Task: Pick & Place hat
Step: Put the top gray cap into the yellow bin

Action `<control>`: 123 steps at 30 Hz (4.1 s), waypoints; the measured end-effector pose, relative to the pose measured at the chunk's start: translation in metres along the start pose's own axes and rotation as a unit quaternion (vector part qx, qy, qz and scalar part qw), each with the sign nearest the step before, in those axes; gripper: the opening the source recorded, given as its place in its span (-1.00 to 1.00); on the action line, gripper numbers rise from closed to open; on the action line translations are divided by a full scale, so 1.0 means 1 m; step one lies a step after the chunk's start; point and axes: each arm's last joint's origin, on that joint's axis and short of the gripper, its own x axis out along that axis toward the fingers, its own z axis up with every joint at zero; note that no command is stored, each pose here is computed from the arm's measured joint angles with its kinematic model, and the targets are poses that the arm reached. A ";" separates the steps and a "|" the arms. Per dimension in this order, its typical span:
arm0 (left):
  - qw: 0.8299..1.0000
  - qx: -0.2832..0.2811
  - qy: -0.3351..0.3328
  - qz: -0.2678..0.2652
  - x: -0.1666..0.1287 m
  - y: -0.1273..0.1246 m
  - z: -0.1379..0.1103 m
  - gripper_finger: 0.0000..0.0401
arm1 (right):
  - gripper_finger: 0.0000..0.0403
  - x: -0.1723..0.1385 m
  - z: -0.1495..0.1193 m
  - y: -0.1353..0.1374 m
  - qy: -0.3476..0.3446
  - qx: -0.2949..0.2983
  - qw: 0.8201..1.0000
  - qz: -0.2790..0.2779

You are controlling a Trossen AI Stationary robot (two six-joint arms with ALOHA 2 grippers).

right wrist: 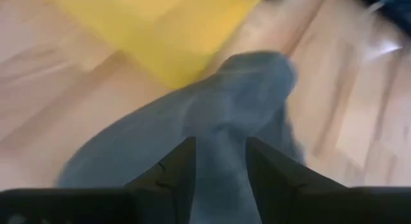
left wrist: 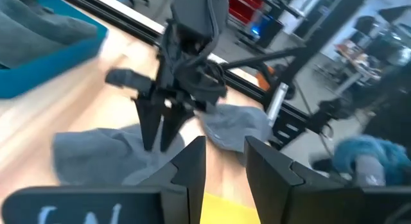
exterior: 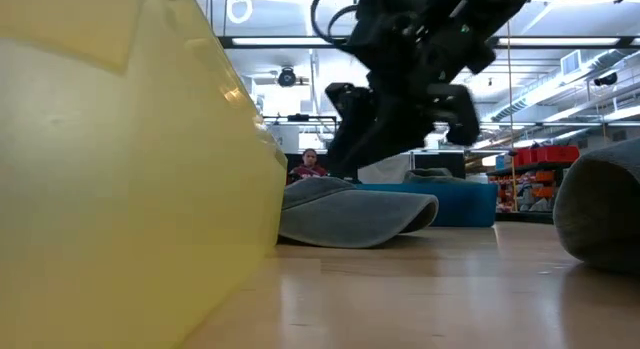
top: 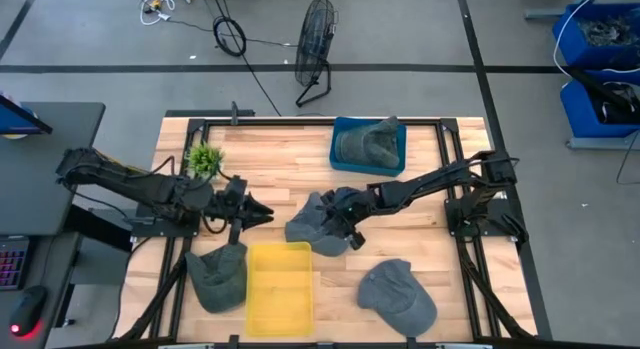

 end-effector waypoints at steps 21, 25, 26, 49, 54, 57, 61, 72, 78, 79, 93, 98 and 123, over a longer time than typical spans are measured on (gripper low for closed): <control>0.998 -0.041 -0.028 0.043 0.003 0.001 -0.001 -0.44 | -0.94 -0.005 -0.005 -0.002 0.032 -0.005 0.999 -0.008; 0.998 -0.033 -0.040 0.035 0.016 -0.002 -0.002 -0.44 | -0.94 -0.030 0.007 -0.009 0.054 -0.017 0.994 -0.090; 0.998 -0.020 -0.046 0.031 0.021 -0.003 -0.002 -0.44 | -0.96 -0.036 0.009 -0.011 0.060 -0.016 0.991 -0.115; 0.962 0.255 -0.017 0.094 0.108 0.048 -0.019 -0.03 | -0.96 -0.060 0.025 -0.015 -0.018 0.047 0.993 -0.109; 0.959 0.273 -0.002 0.073 0.120 0.056 -0.025 -0.07 | -0.96 -0.060 0.025 -0.015 -0.019 0.049 0.993 -0.107; 0.964 0.259 0.014 0.058 0.125 0.060 -0.031 -0.09 | -0.96 -0.060 0.025 -0.015 -0.019 0.045 0.993 -0.108; 0.965 0.251 0.033 0.062 0.131 0.064 -0.039 -0.11 | -0.96 -0.060 0.026 -0.015 -0.020 0.041 0.993 -0.109; 0.965 0.251 0.045 0.065 0.134 0.067 -0.045 -0.68 | -0.91 -0.060 0.026 -0.015 -0.020 0.048 0.993 -0.110; 0.968 0.236 0.046 0.066 0.134 0.066 -0.045 -0.96 | -0.75 -0.060 0.021 -0.015 0.016 0.064 0.989 -0.132; 0.968 0.237 0.046 0.064 0.134 0.065 -0.046 -0.97 | -0.72 -0.061 0.020 -0.014 0.025 0.066 0.988 -0.135; 0.934 0.317 0.161 -0.012 0.063 -0.022 -0.015 -0.98 | -0.45 -0.116 0.038 0.010 0.022 0.122 0.985 -0.119; 0.911 0.334 0.224 -0.088 0.043 -0.063 -0.029 -0.98 | -0.45 -0.125 0.036 0.014 0.036 0.124 0.985 -0.112; 0.879 0.349 0.322 -0.035 0.112 -0.050 -0.121 -0.94 | -0.44 -0.124 0.035 0.014 0.037 0.159 0.980 -0.111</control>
